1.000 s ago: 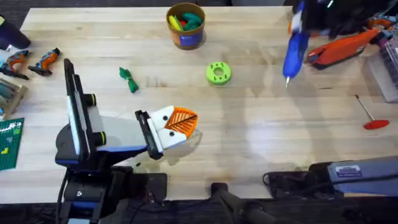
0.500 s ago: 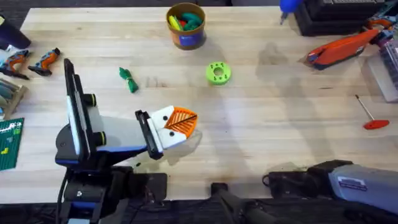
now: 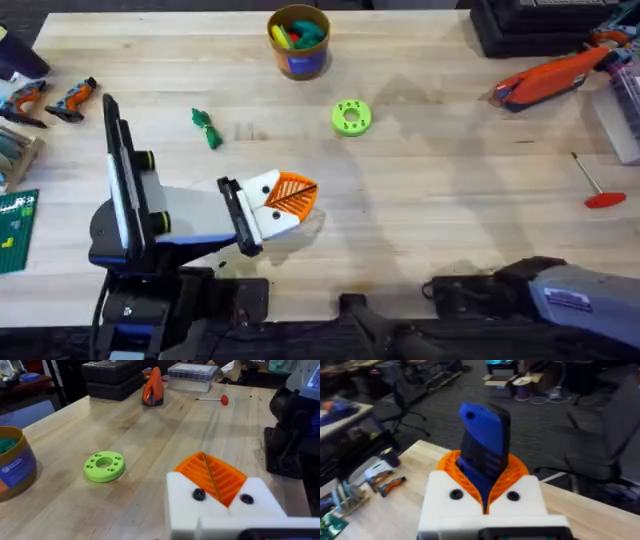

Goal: Pick up the gripper from the table and insert it into the empty holder that is missing its gripper. Then pick up a screw, insert it into the mounting hole, and use the screwdriver to tighten it. Finally, clean up the table by picking up the vegetable and placing it into the bucket.

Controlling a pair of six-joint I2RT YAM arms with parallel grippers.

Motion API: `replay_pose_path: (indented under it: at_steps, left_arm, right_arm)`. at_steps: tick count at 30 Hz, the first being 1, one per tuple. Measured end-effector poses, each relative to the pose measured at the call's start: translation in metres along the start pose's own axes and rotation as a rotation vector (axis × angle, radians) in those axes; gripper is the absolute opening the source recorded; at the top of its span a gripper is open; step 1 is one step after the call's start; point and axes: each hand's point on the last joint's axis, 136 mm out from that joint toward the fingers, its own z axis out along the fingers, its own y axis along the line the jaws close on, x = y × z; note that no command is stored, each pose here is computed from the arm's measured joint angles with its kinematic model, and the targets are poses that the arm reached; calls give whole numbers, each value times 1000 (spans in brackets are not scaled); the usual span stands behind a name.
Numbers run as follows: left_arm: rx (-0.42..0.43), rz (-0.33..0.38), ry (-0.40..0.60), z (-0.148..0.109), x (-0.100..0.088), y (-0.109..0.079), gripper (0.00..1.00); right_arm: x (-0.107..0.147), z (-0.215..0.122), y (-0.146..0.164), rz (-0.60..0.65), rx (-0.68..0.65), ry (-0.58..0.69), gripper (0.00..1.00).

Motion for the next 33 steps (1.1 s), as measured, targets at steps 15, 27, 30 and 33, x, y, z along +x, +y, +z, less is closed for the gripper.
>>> replay_pose_path:
  at_steps: [15, 27, 30, 33]
  left_arm:
    - [0, 0, 0, 0, 0, 0, 4]
    - [0, 0, 0, 0, 0, 0, 4]
    - [0, 0, 0, 0, 0, 0, 4]
    - [0, 0, 0, 0, 0, 0, 4]
  right_arm:
    - [68, 4, 36, 92, -368, -238, 27]
    - [118, -22, 106, 110, -675, -191, 27]
    - [121, -29, 133, 84, -753, -197, 27]
    - [122, -35, 156, 48, -825, -232, 27]
